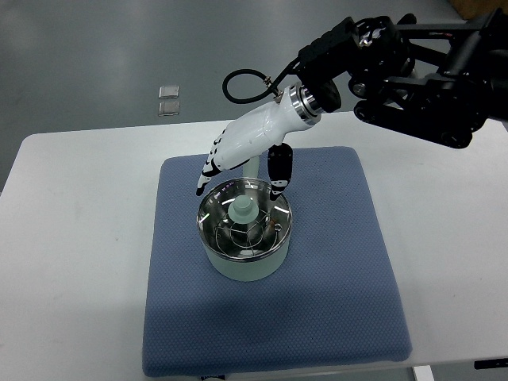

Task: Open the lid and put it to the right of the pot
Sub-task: 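Lower the right hand onto the lid knob and close fingers around it, then lift the glass lid off the pot with the right hand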

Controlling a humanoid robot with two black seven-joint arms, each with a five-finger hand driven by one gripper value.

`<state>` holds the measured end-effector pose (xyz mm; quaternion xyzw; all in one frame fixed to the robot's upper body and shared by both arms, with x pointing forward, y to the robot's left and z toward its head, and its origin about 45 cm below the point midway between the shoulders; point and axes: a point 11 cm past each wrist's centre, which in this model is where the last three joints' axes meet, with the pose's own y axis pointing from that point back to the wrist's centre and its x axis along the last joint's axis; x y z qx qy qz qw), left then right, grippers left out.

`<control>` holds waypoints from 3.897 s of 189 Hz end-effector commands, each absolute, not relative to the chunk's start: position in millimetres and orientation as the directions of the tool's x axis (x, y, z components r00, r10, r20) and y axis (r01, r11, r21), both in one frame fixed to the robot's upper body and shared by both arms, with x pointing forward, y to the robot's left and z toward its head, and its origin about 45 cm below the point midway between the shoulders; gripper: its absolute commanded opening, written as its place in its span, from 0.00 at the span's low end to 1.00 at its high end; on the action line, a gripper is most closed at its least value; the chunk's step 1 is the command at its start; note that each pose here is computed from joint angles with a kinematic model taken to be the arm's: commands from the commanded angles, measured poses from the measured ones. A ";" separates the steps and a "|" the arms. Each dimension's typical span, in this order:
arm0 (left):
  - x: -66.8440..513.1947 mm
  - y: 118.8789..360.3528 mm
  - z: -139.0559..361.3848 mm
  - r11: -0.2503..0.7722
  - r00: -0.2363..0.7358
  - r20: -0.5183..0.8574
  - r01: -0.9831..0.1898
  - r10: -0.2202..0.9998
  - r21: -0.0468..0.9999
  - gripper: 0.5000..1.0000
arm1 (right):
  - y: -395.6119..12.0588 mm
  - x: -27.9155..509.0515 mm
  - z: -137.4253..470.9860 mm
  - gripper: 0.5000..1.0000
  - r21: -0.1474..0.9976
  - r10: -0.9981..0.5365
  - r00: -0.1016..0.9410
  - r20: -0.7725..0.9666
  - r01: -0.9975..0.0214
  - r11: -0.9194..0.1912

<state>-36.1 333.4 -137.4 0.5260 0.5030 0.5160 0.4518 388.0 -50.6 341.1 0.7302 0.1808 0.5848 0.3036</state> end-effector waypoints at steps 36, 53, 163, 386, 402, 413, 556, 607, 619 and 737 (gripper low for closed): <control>-36.1 333.3 -137.4 -0.085 -0.039 0.088 0.063 0.995 0.994 1.00 | -47.7 386.5 326.4 0.81 0.673 0.655 0.164 0.738 -0.099 -0.733; -36.1 333.5 -137.4 -0.087 -0.039 0.089 0.063 0.995 0.994 1.00 | -50.2 385.7 318.4 0.80 0.683 0.667 0.157 0.728 -0.096 -0.724; -36.1 333.3 -137.4 -0.085 -0.039 0.088 0.063 0.995 0.994 1.00 | -55.9 386.1 301.9 0.66 0.682 0.663 0.173 0.729 -0.093 -0.726; -36.1 333.3 -137.4 -0.085 -0.039 0.088 0.063 0.995 0.994 1.00 | -64.1 390.1 284.0 0.53 0.606 0.579 0.201 0.790 -0.112 -0.788; -36.1 333.3 -137.4 -0.085 -0.039 0.088 0.063 0.995 0.994 1.00 | -64.5 390.5 284.4 0.53 0.604 0.578 0.200 0.792 -0.113 -0.789; -36.1 333.5 -137.4 -0.087 -0.039 0.089 0.063 0.995 0.994 1.00 | -65.2 390.8 284.5 0.52 0.604 0.577 0.200 0.792 -0.115 -0.788; -36.1 333.3 -137.4 -0.085 -0.039 0.088 0.063 0.995 0.994 1.00 | -66.9 391.2 284.3 0.27 0.604 0.576 0.202 0.792 -0.117 -0.789; -36.1 333.3 -137.4 -0.085 -0.039 0.088 0.063 0.995 0.994 1.00 | -65.4 390.3 285.1 0.16 0.603 0.576 0.200 0.792 -0.114 -0.790; -36.1 333.3 -137.4 -0.085 -0.039 0.088 0.063 0.995 0.994 1.00 | -65.6 390.3 285.8 0.13 0.603 0.576 0.200 0.792 -0.114 -0.790; -36.1 333.3 -137.4 -0.085 -0.039 0.088 0.063 0.995 0.994 1.00 | -59.0 391.5 299.0 0.08 0.576 0.550 0.197 0.812 -0.117 -0.809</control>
